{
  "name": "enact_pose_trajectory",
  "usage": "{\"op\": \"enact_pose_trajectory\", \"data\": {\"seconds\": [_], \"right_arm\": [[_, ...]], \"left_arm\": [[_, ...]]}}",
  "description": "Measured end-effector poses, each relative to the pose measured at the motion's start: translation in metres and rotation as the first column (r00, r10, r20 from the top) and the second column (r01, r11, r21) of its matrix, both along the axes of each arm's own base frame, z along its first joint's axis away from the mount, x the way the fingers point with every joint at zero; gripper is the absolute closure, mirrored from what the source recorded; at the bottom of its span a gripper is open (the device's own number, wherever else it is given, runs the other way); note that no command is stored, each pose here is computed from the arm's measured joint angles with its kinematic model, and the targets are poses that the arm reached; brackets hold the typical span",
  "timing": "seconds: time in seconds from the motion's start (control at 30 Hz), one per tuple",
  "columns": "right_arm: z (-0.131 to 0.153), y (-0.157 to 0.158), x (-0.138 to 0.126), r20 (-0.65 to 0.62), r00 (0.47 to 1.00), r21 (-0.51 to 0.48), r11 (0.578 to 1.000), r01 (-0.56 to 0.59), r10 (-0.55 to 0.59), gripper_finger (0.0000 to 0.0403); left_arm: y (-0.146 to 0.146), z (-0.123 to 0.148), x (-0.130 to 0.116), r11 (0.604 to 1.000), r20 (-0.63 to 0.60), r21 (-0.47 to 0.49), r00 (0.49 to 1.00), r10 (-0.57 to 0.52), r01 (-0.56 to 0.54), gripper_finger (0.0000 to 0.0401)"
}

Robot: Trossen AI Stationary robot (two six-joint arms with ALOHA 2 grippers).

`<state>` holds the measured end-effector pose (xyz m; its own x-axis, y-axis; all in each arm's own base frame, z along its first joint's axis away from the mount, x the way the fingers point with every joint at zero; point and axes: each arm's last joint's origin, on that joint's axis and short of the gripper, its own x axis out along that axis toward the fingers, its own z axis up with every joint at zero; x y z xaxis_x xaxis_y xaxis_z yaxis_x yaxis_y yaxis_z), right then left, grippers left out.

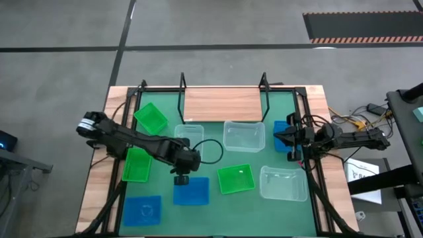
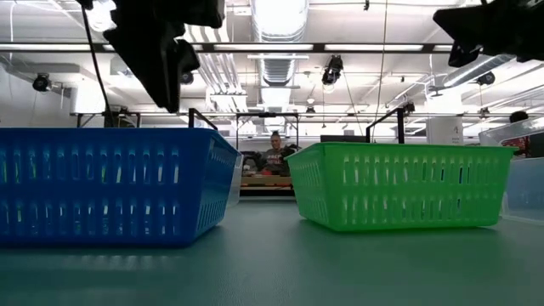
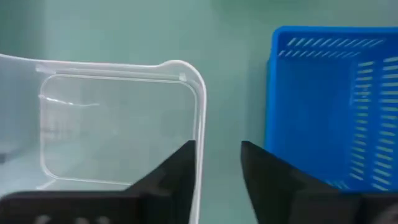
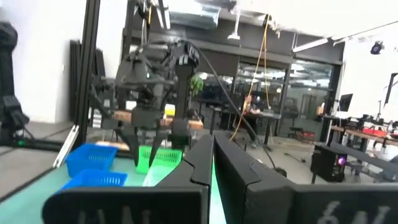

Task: Stack baskets on shelf by color
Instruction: Put the top left transparent bin on the shelf

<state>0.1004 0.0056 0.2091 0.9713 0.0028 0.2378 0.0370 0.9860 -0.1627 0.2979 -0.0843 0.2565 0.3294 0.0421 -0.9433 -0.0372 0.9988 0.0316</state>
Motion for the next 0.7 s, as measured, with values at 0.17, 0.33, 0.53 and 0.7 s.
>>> {"op": "enact_pose_trajectory", "data": {"seconds": [0.17, 0.33, 0.53, 0.7], "right_arm": [[-0.006, 0.0, 0.001, -0.06, 0.998, 0.0, 1.0, -0.001, 0.001, 0.0394], [-0.009, 0.0, 0.002, -0.097, 0.995, -0.002, 1.0, -0.001, 0.001, 0.0394], [-0.011, 0.0, 0.002, -0.118, 0.993, -0.006, 1.0, -0.001, 0.0, 0.0394], [-0.011, 0.0, 0.002, -0.114, 0.993, -0.017, 1.0, 0.001, -0.002, 0.0394]], "left_arm": [[0.0, -0.005, 0.004, 0.999, -0.002, 0.026, 1.0, -0.025, 0.025, 0.0237], [-0.002, -0.014, 0.01, 1.0, 0.052, 0.011, 0.998, -0.022, 0.022, 0.0235], [-0.002, -0.033, 0.014, 0.998, 0.039, 0.059, 0.999, 0.004, -0.006, 0.0235], [-0.002, -0.043, 0.018, 0.997, 0.028, 0.081, 1.0, 0.012, -0.014, 0.0235]]}}
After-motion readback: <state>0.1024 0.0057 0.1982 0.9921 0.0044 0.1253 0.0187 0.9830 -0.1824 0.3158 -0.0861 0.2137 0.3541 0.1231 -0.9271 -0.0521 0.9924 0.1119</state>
